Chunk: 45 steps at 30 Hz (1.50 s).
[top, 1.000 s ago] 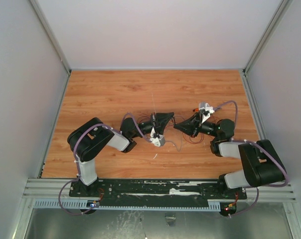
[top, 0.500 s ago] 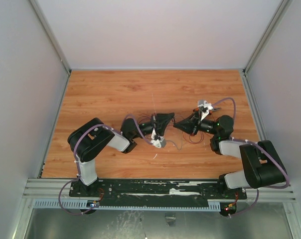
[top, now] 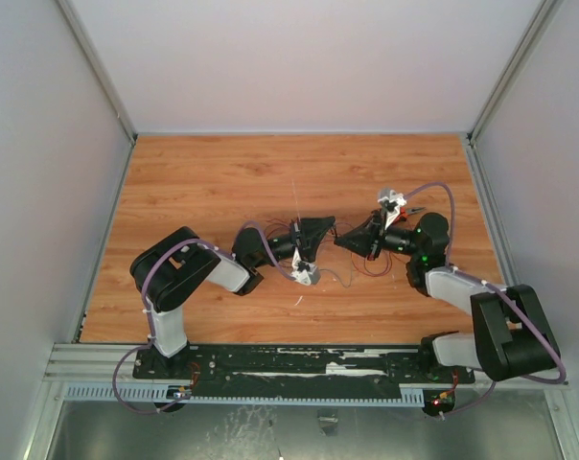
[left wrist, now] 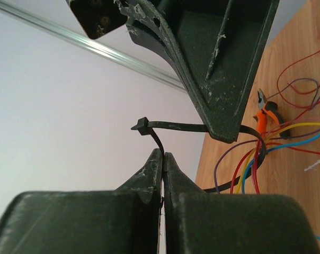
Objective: Zip-tie the wires
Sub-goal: Tie the cable at the center of the board.
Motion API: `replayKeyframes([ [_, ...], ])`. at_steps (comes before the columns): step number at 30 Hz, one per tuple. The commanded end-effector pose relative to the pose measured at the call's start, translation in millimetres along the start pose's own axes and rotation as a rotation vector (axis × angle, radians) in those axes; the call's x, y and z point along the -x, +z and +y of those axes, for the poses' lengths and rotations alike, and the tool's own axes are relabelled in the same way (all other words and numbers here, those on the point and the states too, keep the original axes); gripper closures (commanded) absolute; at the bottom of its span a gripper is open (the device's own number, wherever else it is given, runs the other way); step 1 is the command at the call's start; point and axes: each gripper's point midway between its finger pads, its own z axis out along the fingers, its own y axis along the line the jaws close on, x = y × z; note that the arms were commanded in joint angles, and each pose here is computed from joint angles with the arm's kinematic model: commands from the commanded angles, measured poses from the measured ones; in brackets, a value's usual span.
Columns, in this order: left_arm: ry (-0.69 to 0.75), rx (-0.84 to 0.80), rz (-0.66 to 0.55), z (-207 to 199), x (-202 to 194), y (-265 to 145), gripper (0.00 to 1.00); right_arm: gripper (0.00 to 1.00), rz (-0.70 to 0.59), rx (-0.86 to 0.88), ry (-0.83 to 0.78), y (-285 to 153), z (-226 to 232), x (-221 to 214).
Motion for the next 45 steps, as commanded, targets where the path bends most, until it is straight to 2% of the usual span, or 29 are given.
replayKeyframes([
  [1,0.038,0.014,-0.028,2.2,9.7,1.1,1.00,1.00,0.014,-0.030,-0.029,-2.0,-2.9,6.6],
  [45,0.206,-0.068,0.064,1.3,0.0,-1.9,1.00,1.00,0.077,-0.094,0.069,-9.2,-0.7,0.1],
])
